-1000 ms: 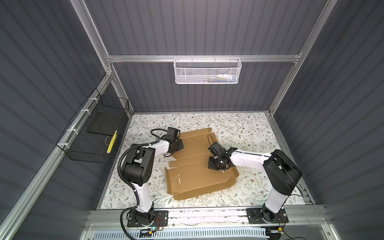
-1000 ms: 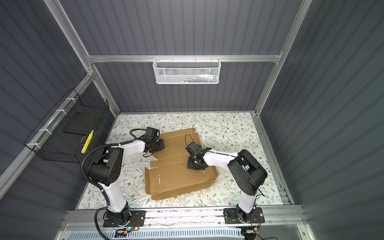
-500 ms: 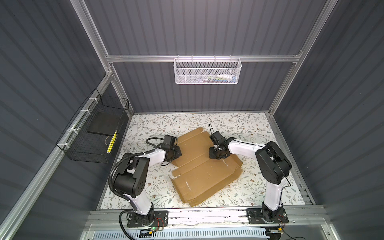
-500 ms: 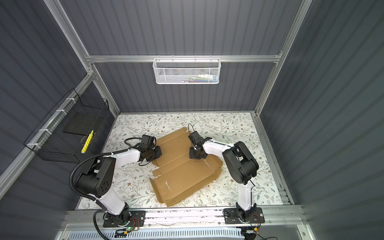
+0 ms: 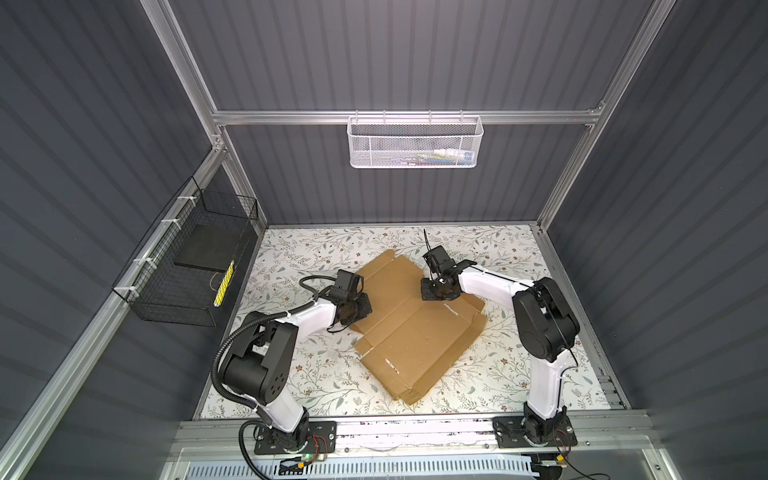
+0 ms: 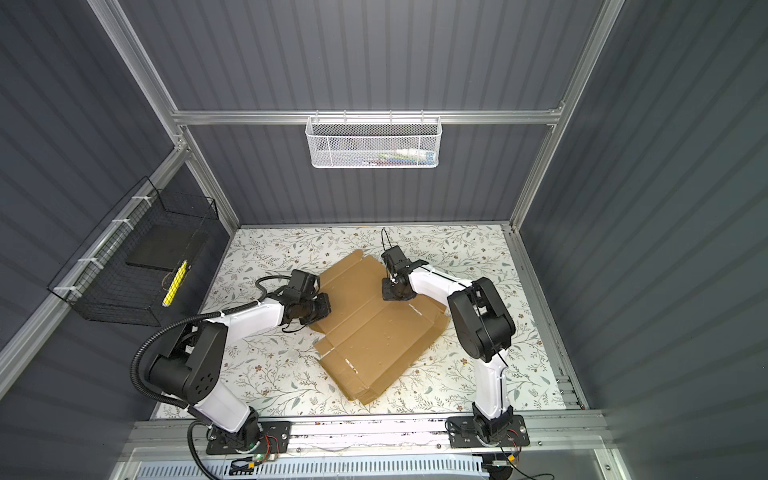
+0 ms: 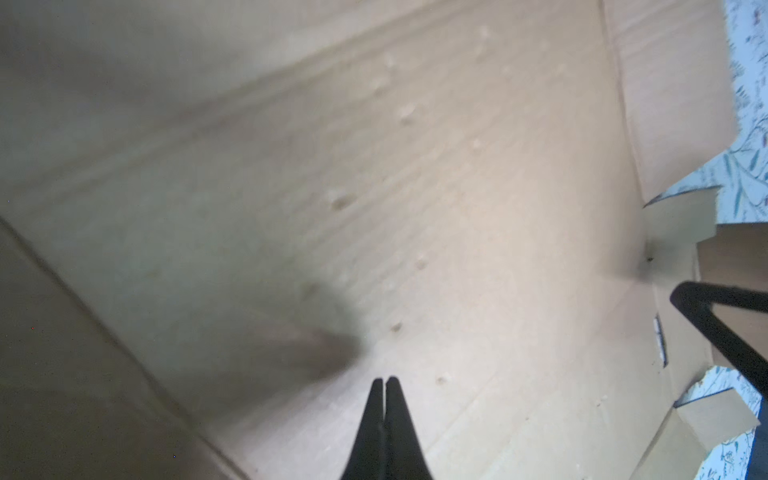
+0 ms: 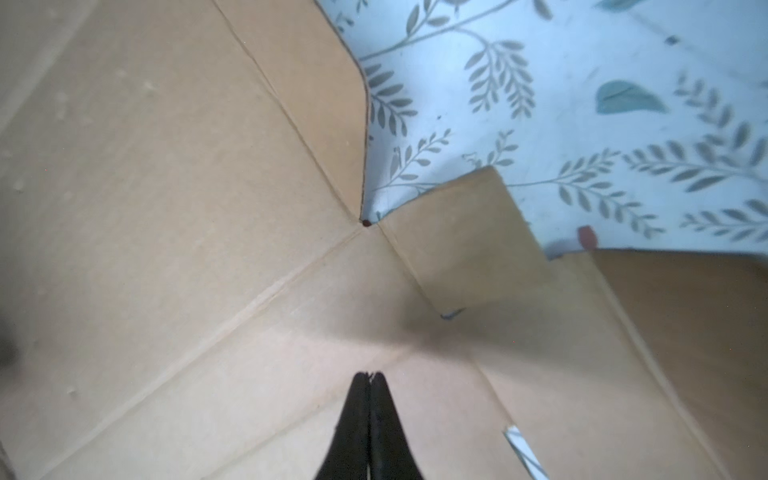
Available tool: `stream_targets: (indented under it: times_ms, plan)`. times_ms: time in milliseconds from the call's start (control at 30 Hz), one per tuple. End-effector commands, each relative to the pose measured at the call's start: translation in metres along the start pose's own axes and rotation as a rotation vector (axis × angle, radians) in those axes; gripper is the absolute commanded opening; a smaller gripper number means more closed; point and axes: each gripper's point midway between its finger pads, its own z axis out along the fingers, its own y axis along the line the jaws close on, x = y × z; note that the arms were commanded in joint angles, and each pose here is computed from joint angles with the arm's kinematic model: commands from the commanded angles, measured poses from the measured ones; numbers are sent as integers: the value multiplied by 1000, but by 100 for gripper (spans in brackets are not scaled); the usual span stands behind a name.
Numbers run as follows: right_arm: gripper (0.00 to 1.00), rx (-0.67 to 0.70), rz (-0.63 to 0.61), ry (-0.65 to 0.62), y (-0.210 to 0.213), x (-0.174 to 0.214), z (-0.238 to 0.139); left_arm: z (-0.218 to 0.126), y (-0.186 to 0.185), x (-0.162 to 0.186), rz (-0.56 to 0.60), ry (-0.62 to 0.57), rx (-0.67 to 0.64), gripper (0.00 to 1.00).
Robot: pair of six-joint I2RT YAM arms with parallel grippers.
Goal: Fold the paper box
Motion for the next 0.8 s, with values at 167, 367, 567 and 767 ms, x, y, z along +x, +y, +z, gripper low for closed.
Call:
stream_targets:
  times_ms: [167, 367, 567, 767]
  plan:
    - [11, 0, -34, -47, 19, 60, -73, -10, -33, -64, 113, -73, 8, 0]
    - [8, -39, 3, -3, 36, 133, -82, 14, -34, -78, 137, -51, -2, 0]
    - [6, -57, 31, 78, 50, 178, -69, 40, -22, -75, 135, -15, -36, 0]
    - [4, -35, 11, 166, 51, 204, -45, 53, -8, -61, 123, 14, -62, 0]
